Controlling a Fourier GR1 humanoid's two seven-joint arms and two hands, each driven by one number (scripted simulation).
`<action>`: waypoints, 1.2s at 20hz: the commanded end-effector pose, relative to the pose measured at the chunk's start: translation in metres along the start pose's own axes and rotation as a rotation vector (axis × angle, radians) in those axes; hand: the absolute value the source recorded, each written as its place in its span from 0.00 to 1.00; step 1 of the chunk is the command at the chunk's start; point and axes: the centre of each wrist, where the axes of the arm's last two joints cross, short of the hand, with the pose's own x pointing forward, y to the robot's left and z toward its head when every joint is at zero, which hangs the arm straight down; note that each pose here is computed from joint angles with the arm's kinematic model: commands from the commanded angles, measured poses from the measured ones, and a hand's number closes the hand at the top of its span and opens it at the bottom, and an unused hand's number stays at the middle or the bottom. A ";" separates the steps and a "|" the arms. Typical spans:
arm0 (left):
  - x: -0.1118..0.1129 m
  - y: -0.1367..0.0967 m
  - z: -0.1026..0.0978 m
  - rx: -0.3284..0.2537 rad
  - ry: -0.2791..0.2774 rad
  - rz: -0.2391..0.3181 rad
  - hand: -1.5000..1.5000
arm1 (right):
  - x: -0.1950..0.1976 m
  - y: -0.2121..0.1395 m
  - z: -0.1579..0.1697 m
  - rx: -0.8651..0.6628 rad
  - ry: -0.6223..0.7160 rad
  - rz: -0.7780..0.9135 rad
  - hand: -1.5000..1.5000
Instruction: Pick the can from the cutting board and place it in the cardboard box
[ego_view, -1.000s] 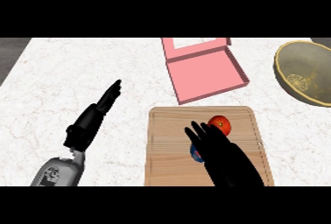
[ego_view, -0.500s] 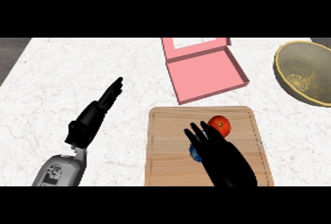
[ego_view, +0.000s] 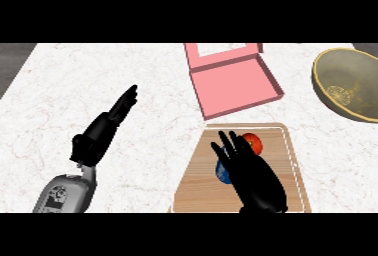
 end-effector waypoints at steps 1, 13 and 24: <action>-0.004 -0.009 -0.008 -0.015 0.003 0.000 0.50 | 0.002 0.015 -0.011 0.045 0.052 0.037 0.00; -0.013 -0.022 0.000 -0.004 0.000 0.004 0.50 | -0.011 0.017 -0.032 0.037 -0.001 0.090 1.00; 0.010 -0.018 0.003 -0.010 0.000 0.004 0.50 | -0.024 -0.002 -0.046 -0.064 -0.233 0.161 1.00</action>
